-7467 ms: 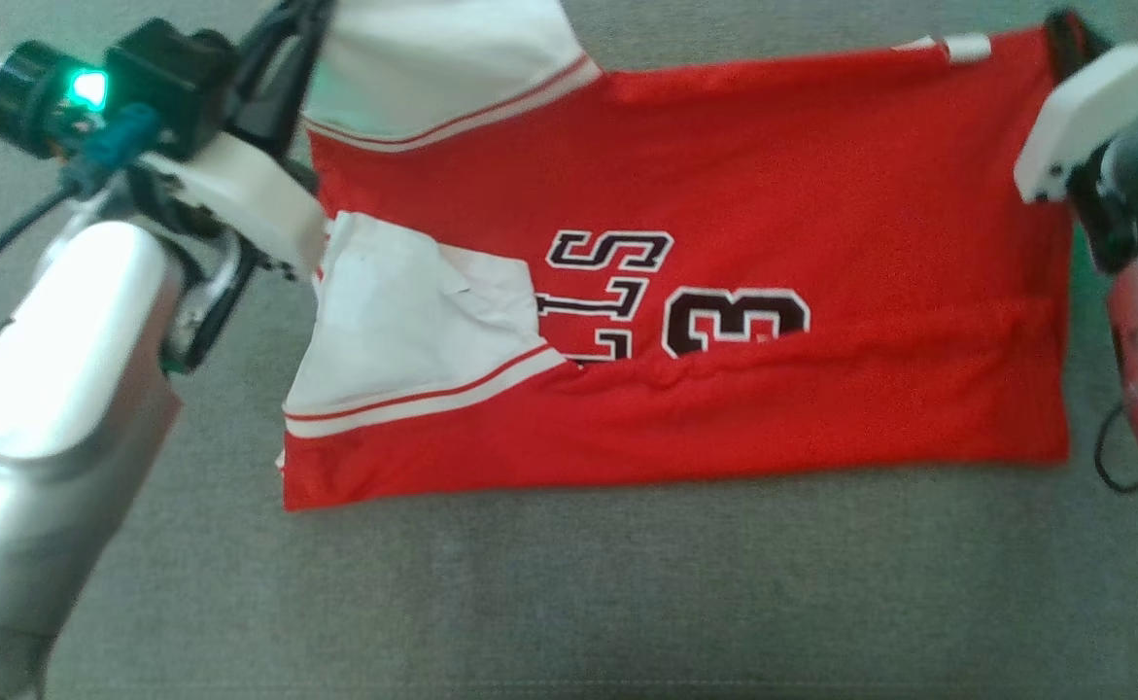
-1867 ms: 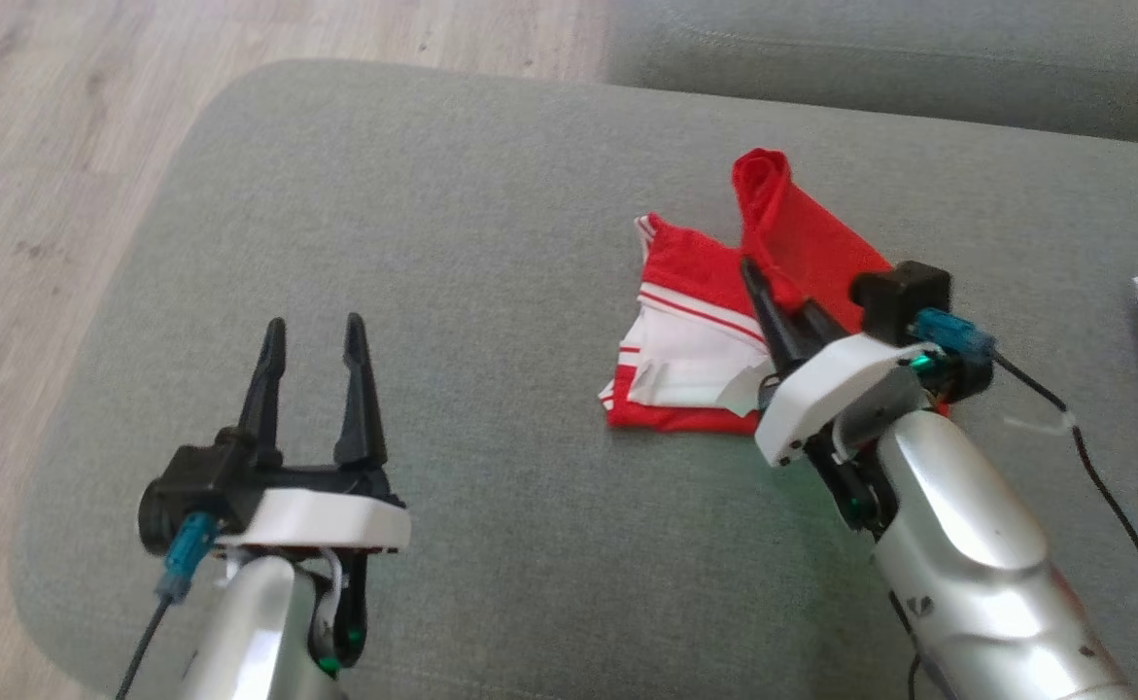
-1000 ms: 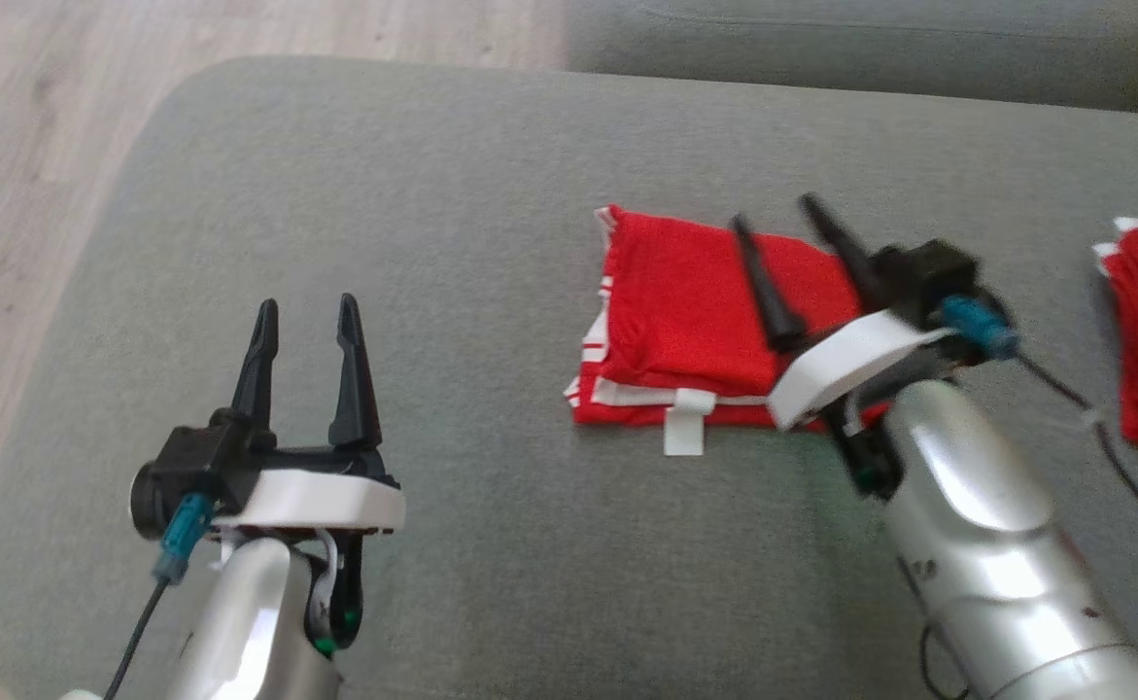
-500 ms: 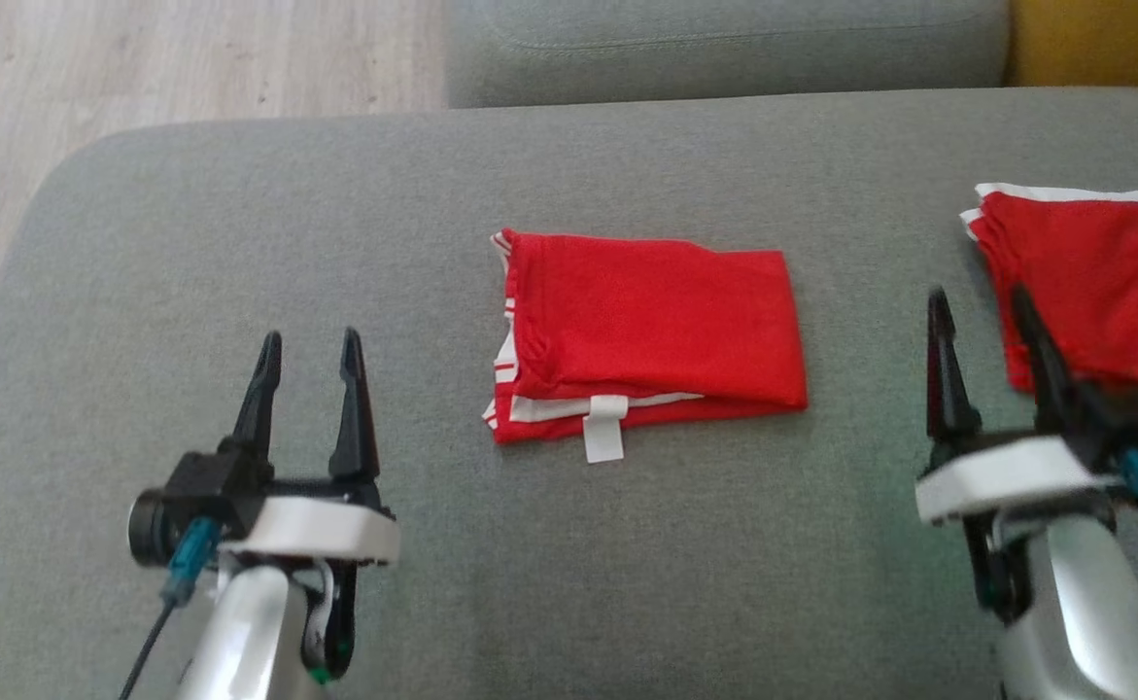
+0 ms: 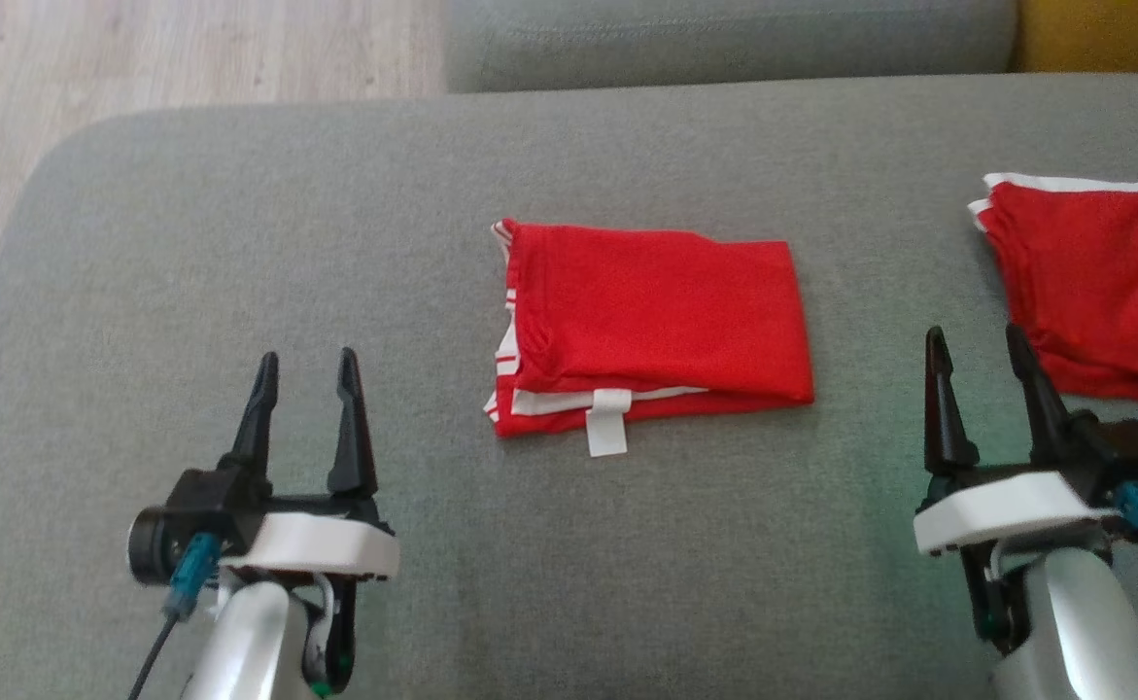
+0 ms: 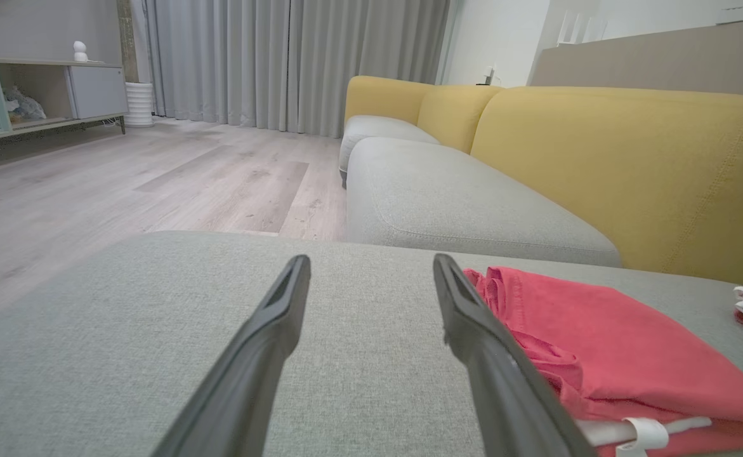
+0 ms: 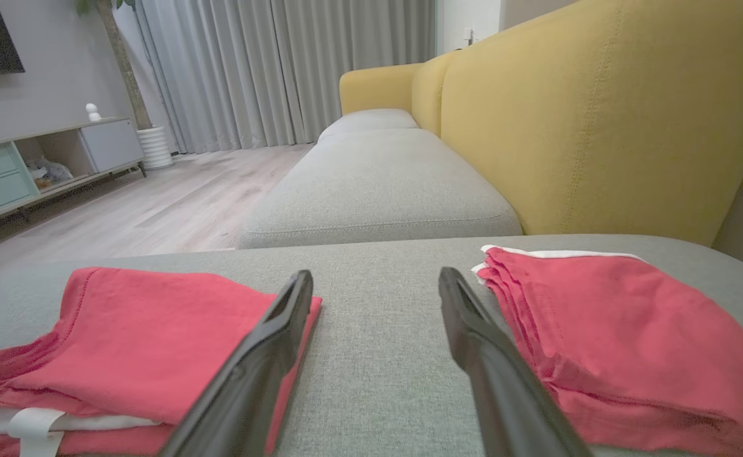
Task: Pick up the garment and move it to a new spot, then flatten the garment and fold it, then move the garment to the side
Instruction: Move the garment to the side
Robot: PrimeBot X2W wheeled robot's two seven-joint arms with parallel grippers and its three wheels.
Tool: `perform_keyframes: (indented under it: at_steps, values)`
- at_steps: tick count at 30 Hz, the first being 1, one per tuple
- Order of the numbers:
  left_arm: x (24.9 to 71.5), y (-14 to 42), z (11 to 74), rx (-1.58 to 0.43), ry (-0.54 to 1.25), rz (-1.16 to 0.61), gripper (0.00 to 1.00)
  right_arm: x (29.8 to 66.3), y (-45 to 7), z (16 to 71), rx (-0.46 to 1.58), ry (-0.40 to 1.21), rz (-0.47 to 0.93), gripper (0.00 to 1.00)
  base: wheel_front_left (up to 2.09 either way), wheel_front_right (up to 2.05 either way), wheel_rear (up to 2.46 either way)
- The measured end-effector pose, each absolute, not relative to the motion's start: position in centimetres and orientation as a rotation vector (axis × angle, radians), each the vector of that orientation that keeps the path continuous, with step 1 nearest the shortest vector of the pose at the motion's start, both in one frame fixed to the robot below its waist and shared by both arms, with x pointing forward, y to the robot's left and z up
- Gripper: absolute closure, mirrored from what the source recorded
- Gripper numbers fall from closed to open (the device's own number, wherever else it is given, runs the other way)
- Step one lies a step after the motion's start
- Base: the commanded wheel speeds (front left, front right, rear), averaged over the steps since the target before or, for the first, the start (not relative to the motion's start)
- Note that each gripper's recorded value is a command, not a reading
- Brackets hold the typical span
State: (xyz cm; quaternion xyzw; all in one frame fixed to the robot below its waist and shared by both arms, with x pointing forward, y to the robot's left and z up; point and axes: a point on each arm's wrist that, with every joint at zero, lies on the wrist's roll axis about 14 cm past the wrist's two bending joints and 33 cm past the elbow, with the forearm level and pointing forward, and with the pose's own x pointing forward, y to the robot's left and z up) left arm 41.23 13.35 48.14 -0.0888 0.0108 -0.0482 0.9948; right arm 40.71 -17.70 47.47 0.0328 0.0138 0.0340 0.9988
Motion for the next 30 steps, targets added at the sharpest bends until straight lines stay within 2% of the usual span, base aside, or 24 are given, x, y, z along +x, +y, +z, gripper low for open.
perform_keyframes:
  at_steps: [5, 11, 17, 22, 23, 24, 25, 30]
  values:
    - [41.8, 13.3, 47.6, -0.175, 0.035, -0.097, 0.00, 43.0, -16.0, 46.3, 0.047, 0.093, 0.118, 0.00, 0.00, 0.00, 0.00]
    - [42.6, 13.8, 46.9, -0.183, 0.053, -0.086, 0.00, 46.0, -12.6, 42.5, 0.052, 0.285, 0.203, 0.00, 0.00, 0.00, 0.00]
    - [42.4, 15.2, 46.1, -0.175, 0.075, -0.040, 0.00, 46.2, -10.1, 37.2, 0.058, 0.518, 0.261, 0.00, 0.00, 0.00, 0.00]
    - [42.1, 16.0, 45.8, -0.170, 0.085, -0.017, 0.00, 47.1, -9.1, 36.7, 0.040, 0.548, 0.289, 0.00, 0.00, 0.00, 0.00]
    - [42.1, 16.1, 45.8, -0.170, 0.085, -0.014, 0.00, 47.3, -8.8, 36.7, 0.036, 0.551, 0.297, 0.41, 0.00, 0.00, 0.00]
    - [42.0, 16.1, 45.8, -0.169, 0.083, -0.013, 0.00, 47.4, -8.6, 36.7, 0.032, 0.553, 0.303, 0.97, 0.00, 0.00, 0.00]
    - [42.0, 16.1, 46.0, -0.169, 0.080, -0.013, 0.00, 47.3, -8.5, 36.7, 0.027, 0.557, 0.308, 1.00, 0.00, 0.00, 0.00]
    - [42.1, 15.5, 46.7, -0.171, 0.062, -0.030, 0.00, 46.9, -8.4, 37.5, -0.024, 0.509, 0.329, 1.00, 0.00, 0.00, 0.00]
